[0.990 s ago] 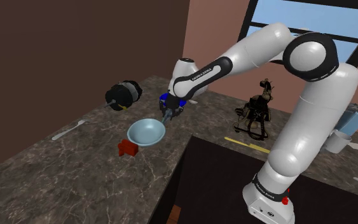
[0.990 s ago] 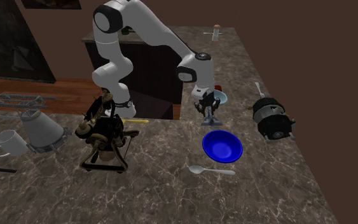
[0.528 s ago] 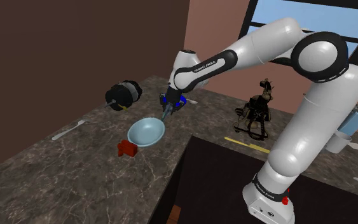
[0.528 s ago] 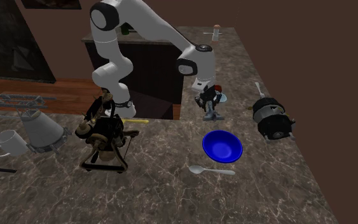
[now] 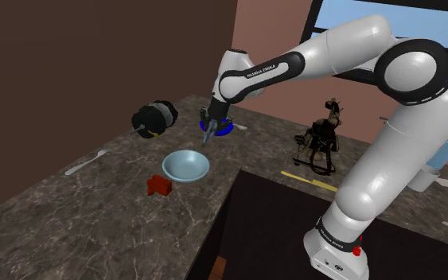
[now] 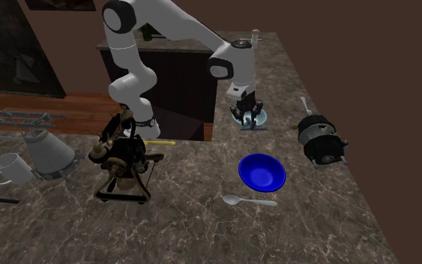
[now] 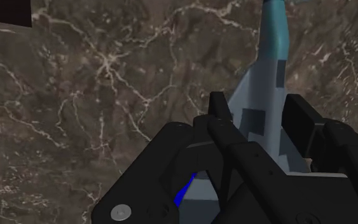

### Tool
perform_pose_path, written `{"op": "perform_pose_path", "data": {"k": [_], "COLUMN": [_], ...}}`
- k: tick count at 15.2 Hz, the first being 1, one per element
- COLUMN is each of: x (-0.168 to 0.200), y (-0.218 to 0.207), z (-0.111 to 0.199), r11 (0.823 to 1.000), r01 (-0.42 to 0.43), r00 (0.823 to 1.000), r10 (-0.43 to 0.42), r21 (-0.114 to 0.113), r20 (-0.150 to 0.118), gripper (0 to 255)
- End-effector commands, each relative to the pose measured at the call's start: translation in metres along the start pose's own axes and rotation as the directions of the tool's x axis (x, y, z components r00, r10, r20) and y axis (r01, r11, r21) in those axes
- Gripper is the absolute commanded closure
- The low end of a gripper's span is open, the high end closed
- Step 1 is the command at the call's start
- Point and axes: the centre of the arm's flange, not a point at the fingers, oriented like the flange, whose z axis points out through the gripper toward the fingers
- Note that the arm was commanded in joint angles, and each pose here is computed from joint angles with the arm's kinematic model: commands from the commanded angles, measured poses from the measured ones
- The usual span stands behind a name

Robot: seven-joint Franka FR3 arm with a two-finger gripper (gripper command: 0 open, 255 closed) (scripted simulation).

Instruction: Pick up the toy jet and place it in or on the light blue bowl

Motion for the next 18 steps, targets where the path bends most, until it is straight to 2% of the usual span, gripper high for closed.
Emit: {"op": "perform_pose_path", "data": {"k": [1,13,18], "x": [-0.013,-0.163,-0.168], "y": [-0.006,-0.056,-0.054], "z": [-0.005,0.003,0.024], "r11": [1.0,1.0,1.0], "r01": [0.0,0.0,0.0], "r00": [1.0,1.0,1.0], "r10": [0.0,0.0,0.0], "r21": [0.0,0.0,0.0], "r20": [0.0,0.0,0.0], "gripper": [255,255,255]}}
